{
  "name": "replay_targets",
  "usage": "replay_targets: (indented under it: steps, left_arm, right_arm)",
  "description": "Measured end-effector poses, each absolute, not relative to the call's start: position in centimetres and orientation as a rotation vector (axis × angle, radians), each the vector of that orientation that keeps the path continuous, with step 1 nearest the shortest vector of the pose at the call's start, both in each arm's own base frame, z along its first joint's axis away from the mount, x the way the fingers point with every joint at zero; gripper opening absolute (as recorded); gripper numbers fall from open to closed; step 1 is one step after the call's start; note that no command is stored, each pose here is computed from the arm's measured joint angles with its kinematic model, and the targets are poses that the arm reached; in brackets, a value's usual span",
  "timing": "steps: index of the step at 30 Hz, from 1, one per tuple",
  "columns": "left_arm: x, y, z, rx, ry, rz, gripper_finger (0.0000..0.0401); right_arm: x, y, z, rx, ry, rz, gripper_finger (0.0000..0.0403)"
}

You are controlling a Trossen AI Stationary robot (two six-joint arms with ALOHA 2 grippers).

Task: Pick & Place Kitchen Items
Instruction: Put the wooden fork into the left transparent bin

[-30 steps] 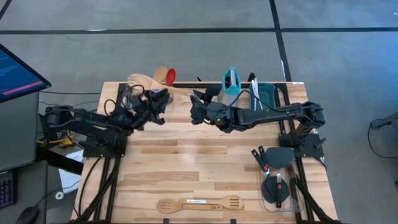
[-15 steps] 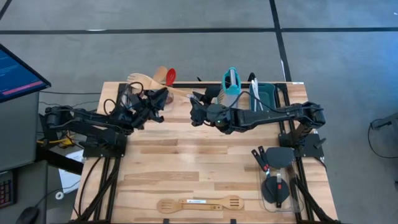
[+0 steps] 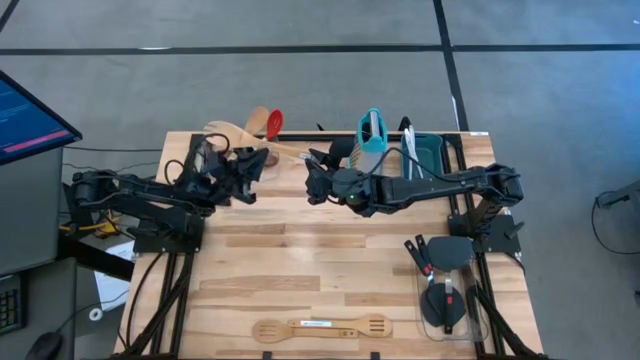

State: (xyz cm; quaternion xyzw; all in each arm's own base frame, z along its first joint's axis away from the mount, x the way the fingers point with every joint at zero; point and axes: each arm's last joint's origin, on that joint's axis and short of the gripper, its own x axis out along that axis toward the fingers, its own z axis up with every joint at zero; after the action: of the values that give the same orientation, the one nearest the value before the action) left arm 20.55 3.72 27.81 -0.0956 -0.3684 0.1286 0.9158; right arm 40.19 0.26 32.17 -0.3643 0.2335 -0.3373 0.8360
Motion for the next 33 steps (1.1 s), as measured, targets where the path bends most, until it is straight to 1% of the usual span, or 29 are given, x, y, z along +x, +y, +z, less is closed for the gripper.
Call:
replay_targets:
  steps: [5, 7, 10, 14, 18, 22, 24, 29, 33]
  left_arm:
    - [20.6, 3.2, 27.9, -0.277, -0.756, 0.083, 0.0001]
    - [20.8, 2.7, 27.4, -0.294, -0.718, 0.067, 0.0001]
    - [21.1, 1.7, 25.7, -0.328, -0.610, 0.157, 0.0001]
    - [20.5, 0.6, 24.3, -0.290, -0.561, 0.339, 0.0001]
    - [20.1, 0.6, 24.0, -0.247, -0.557, 0.425, 0.0001]
    - [19.8, 2.1, 23.9, -0.264, -0.561, 0.591, 0.0009]
    - [19.8, 2.9, 23.8, -0.257, -0.568, 0.616, 0.0021]
    - [19.7, 4.5, 24.0, -0.328, -0.616, 0.437, 0.0073]
    - [19.4, 5.6, 24.0, -0.381, -0.643, 0.452, 0.0126]
  right_arm:
    - [40.1, 0.2, 32.1, -0.776, 0.510, -0.739, 0.0095]
    - [40.1, 0.2, 32.1, -0.779, 0.514, -0.743, 0.0095]
    - [40.1, 0.2, 32.1, -0.785, 0.516, -0.742, 0.0095]
    - [40.1, 0.2, 32.1, -0.785, 0.517, -0.745, 0.0095]
    - [40.1, 0.2, 32.1, -0.785, 0.517, -0.744, 0.0095]
    - [40.1, 0.3, 32.1, -0.786, 0.515, -0.739, 0.0095]
    - [40.1, 0.5, 32.1, -0.787, 0.513, -0.739, 0.0095]
    - [40.1, 0.5, 32.1, -0.797, 0.517, -0.739, 0.0095]
    - [40.1, 0.5, 32.1, -0.801, 0.520, -0.737, 0.0095]
